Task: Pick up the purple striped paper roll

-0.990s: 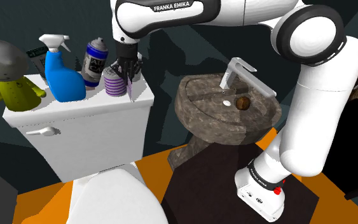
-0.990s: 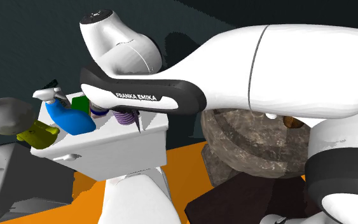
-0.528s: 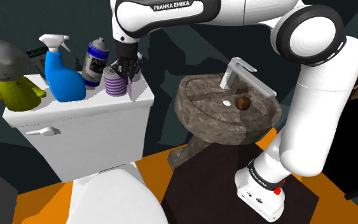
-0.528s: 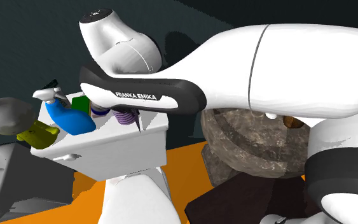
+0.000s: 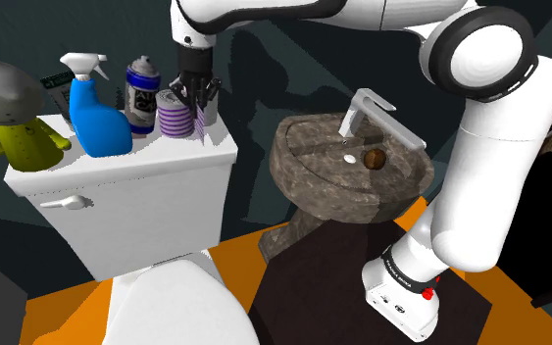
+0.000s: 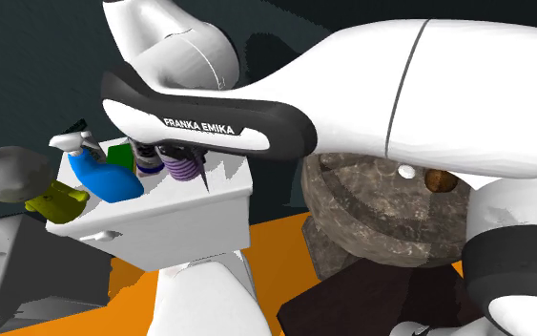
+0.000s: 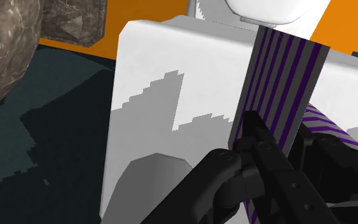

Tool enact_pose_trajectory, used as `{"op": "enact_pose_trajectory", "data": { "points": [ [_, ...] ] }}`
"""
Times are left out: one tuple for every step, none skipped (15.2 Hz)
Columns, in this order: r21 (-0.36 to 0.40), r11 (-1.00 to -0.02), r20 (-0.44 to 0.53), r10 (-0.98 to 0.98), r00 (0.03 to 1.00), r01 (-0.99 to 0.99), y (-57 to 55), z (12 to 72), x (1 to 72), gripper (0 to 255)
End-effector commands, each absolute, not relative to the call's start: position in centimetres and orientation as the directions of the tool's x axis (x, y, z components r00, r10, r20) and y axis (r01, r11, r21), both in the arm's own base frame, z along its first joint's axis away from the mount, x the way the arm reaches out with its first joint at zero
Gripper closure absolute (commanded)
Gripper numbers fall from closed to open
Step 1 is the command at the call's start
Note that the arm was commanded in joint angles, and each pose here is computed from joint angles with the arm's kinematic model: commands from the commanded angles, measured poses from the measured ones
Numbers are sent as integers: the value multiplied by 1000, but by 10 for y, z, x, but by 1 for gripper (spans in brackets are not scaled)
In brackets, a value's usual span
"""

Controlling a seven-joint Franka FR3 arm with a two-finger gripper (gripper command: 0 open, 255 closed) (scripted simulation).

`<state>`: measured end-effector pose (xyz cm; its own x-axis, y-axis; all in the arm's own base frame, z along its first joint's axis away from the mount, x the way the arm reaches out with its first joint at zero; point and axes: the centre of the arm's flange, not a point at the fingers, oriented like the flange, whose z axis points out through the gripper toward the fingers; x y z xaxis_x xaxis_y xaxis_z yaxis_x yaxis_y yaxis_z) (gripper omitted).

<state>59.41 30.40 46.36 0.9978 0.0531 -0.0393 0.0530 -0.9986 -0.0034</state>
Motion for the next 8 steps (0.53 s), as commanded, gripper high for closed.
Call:
{"op": "enact_pose_trajectory", "data": {
  "points": [
    [-4,-999,-38,53,998,53,303,476,593,255],
    [-4,-999,-38,53,998,53,303,481,593,255],
    [-4,-999,-38,53,998,53,303,487,593,255],
    [-4,-999,-38,53,998,53,303,492,593,255],
    [-4,-999,-38,53,998,53,303,497,593,255],
    [-4,-999,-38,53,998,53,303,502,593,255],
    [-4,-999,-38,53,998,53,303,503,593,255],
    [-4,-999,-38,53,998,53,303,503,593,255]
  ]
}}
